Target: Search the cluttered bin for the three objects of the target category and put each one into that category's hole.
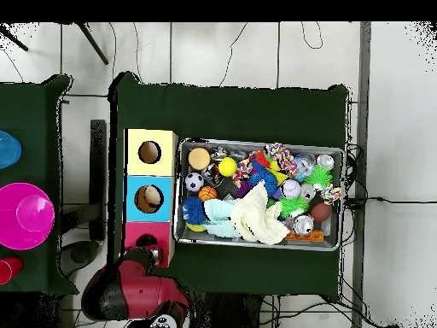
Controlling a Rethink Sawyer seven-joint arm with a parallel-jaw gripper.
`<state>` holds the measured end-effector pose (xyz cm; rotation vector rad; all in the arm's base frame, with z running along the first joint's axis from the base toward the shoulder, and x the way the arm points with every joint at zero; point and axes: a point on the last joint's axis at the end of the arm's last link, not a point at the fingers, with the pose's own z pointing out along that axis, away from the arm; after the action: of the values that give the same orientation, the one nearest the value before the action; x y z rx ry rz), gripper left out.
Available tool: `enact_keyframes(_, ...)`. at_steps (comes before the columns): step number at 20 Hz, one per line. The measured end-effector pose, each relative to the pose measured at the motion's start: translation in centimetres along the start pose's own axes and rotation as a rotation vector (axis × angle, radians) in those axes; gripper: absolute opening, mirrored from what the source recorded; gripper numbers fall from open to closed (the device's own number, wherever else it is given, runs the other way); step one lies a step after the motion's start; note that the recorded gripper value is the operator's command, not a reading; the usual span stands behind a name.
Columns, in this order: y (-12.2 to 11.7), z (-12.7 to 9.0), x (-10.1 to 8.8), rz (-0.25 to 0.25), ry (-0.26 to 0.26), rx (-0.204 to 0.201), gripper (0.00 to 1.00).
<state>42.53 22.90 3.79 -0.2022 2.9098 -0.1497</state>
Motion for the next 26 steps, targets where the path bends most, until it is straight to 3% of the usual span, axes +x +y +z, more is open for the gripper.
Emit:
enact_keyframes(12, 0.9, -0.4, 0.3, -0.008, 0.010, 0.000, 0.00)
enact_keyframes(19, 0.3, -2.8, 0.4, -0.003, 0.078, 0.027, 0.00)
enact_keyframes(26, -0.5, -5.5, -0.6, 0.016, 0.135, 0.026, 0.00)
